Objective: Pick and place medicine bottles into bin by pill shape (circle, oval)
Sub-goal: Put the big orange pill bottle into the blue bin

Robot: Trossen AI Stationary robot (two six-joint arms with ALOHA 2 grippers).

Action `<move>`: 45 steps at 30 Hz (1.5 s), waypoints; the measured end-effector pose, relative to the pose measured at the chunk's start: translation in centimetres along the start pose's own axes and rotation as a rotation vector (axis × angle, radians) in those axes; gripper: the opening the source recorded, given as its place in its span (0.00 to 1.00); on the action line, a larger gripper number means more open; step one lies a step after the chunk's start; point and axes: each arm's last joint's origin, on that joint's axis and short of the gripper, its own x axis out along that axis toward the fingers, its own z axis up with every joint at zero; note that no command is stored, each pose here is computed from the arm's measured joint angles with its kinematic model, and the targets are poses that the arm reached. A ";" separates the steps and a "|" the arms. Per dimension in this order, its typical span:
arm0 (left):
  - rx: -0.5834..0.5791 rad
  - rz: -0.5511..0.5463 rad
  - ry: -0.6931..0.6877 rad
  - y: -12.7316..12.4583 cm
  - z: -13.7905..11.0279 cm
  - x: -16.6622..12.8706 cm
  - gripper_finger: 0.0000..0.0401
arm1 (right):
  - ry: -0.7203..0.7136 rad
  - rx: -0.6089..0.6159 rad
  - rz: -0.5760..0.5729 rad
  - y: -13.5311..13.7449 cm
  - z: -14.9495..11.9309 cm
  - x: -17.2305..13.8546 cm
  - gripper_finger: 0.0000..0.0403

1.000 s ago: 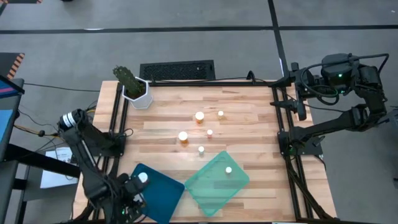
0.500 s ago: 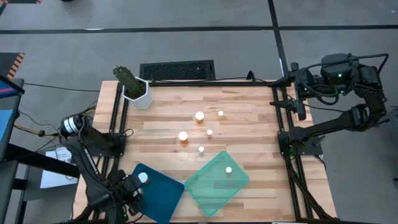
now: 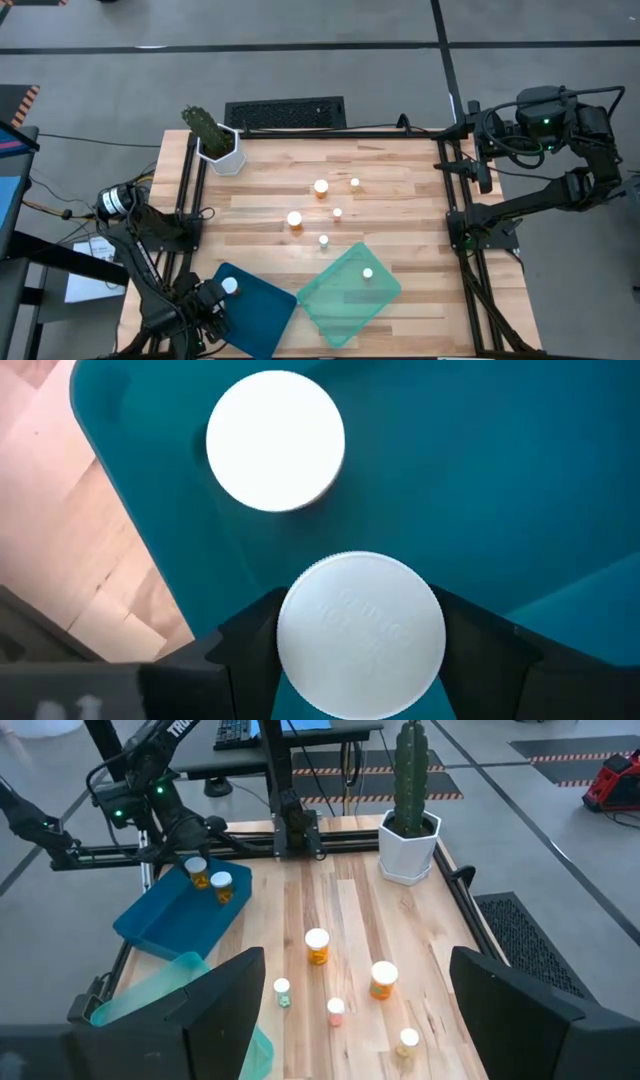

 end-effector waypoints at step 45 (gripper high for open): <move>-0.037 -0.039 0.043 0.2 -0.2 2.0 0.59 | -0.003 -0.021 0.000 0.0 0.0 -0.1 0.81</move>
